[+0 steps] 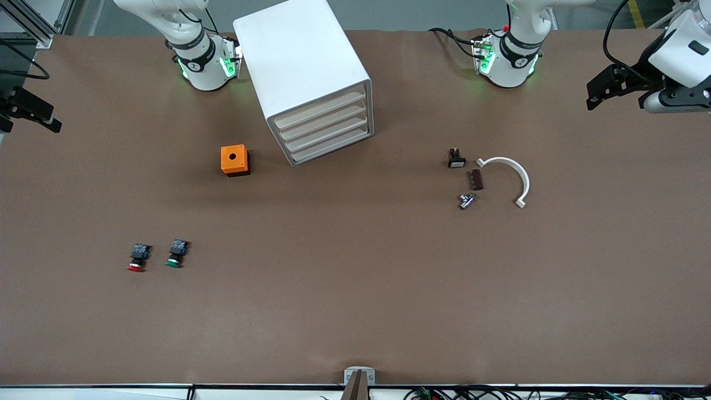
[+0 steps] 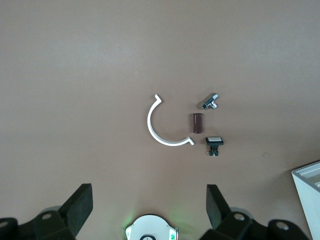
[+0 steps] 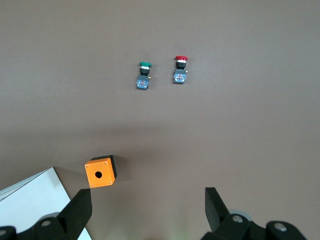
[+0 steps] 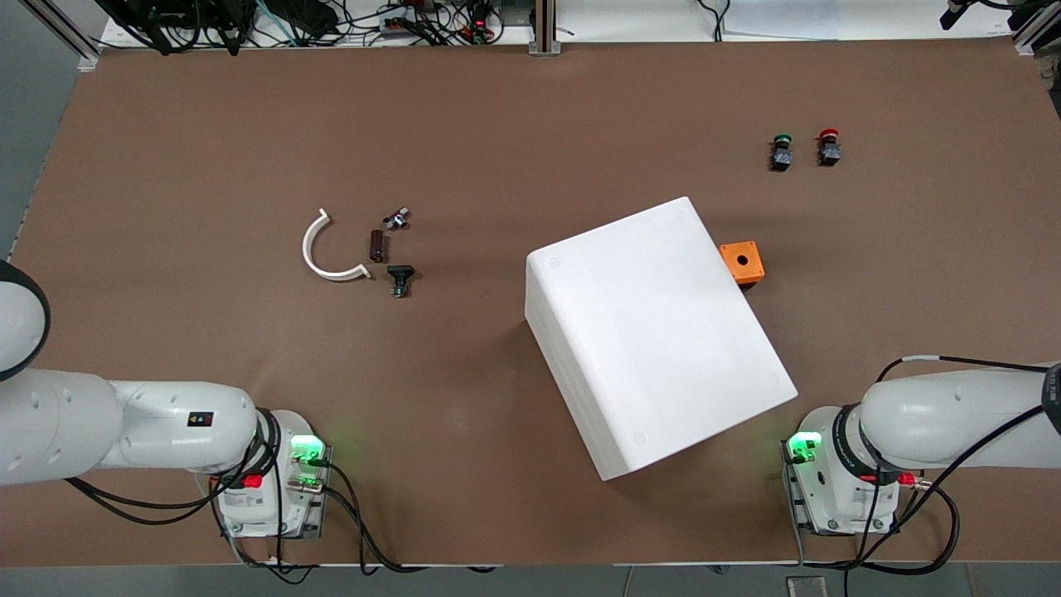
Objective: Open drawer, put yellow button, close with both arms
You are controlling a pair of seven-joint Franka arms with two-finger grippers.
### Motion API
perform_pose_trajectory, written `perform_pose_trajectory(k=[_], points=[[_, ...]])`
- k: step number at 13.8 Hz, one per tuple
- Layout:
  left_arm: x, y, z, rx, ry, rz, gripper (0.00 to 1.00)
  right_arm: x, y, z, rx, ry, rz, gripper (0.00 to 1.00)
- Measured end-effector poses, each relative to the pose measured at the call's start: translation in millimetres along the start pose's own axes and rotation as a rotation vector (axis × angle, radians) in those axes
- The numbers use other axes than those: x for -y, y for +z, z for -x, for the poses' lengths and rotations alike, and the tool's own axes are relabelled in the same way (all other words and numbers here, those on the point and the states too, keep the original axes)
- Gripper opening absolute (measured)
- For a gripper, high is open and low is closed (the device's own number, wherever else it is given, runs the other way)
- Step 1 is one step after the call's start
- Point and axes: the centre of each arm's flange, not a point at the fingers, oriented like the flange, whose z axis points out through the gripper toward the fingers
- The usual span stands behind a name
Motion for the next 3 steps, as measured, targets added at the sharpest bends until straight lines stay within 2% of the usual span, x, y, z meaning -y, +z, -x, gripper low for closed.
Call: perform_pose_trajectory(k=[3], points=[[0.8, -10.6, -0.2, -0.024, -0.001, 0.003, 1.0, 0.0, 0.1, 0.1, 0.001, 0.0, 0.0, 1.0]])
